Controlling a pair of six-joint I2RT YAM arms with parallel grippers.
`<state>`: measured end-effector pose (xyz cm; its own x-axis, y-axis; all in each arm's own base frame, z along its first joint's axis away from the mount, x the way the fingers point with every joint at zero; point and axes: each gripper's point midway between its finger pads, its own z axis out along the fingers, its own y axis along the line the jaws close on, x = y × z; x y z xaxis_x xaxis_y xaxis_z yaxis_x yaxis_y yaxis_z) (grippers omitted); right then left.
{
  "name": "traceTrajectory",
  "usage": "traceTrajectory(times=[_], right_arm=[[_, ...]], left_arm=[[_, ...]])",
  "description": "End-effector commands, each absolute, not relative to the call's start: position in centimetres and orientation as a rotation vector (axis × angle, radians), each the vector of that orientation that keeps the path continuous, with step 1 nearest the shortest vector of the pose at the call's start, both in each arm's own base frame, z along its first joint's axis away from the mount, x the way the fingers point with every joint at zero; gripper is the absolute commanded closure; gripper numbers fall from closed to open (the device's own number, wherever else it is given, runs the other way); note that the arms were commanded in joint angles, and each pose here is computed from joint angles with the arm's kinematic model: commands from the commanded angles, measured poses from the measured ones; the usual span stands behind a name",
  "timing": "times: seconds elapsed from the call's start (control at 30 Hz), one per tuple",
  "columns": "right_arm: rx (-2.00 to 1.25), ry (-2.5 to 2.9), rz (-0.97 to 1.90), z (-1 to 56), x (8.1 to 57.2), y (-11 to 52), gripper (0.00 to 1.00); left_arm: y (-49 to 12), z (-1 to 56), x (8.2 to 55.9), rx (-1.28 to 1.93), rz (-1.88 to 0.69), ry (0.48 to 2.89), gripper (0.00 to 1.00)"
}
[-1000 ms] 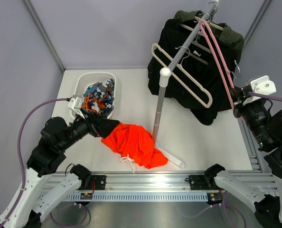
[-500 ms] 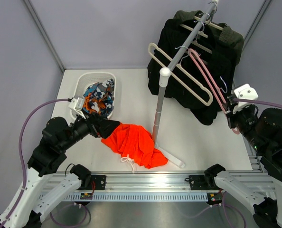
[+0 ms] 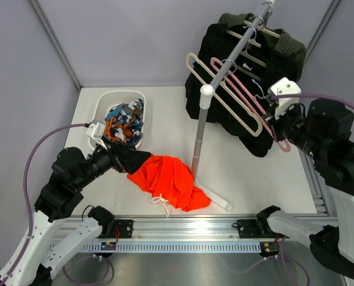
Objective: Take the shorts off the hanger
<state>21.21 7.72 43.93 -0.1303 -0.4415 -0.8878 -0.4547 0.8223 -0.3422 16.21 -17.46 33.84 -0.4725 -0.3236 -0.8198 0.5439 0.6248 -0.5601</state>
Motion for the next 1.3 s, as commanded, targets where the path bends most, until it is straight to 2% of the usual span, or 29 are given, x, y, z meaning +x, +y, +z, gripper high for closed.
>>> traceTrajectory(times=[0.0,0.2,0.47,0.93,1.27], right_arm=[[-0.757,1.744,0.036,45.1,22.3,8.9,1.0],[-0.789,1.797,0.117,44.9,23.8,10.1,1.0],[-0.703,1.839,0.177,45.3,27.1,8.6,1.0],[-0.846,1.814,0.273,46.3,30.3,10.3,1.0],[-0.941,1.866,0.347,43.9,33.0,11.6,1.0]], left_arm=[[-17.7,35.4,15.4,0.218,-1.074,1.721,0.01],[-17.6,36.1,15.0,0.231,-1.078,1.697,0.01],[-17.8,36.0,15.1,0.247,-1.086,1.693,0.01],[-18.0,35.9,15.2,0.262,-1.086,1.692,0.01],[-18.0,34.5,15.3,0.256,-1.071,1.726,0.01]])
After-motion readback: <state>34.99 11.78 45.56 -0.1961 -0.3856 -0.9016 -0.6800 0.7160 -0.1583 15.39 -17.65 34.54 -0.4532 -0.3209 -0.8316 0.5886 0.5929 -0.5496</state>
